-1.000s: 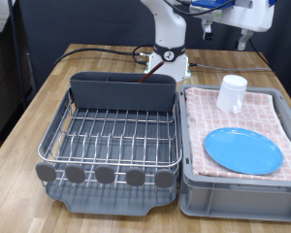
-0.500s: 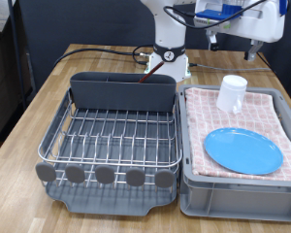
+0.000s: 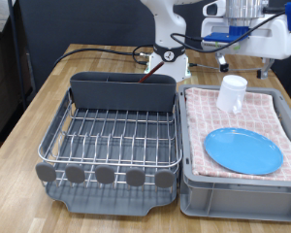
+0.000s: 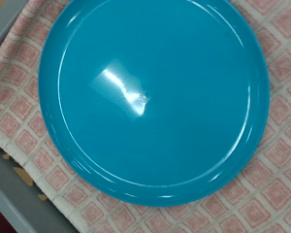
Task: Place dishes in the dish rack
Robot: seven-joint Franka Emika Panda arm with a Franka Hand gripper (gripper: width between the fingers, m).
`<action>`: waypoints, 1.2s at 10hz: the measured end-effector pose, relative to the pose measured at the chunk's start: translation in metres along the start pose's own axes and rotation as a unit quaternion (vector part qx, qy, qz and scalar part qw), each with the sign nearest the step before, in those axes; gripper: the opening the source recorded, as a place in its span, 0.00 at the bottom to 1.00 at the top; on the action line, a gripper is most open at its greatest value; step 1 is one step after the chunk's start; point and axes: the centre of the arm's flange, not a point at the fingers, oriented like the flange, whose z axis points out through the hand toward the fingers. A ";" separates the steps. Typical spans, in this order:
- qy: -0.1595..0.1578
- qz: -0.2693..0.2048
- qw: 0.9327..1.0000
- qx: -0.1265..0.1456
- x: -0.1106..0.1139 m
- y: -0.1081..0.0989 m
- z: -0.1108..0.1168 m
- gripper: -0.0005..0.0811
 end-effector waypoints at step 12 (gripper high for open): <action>-0.078 -0.001 0.996 0.050 0.043 0.034 0.057 0.99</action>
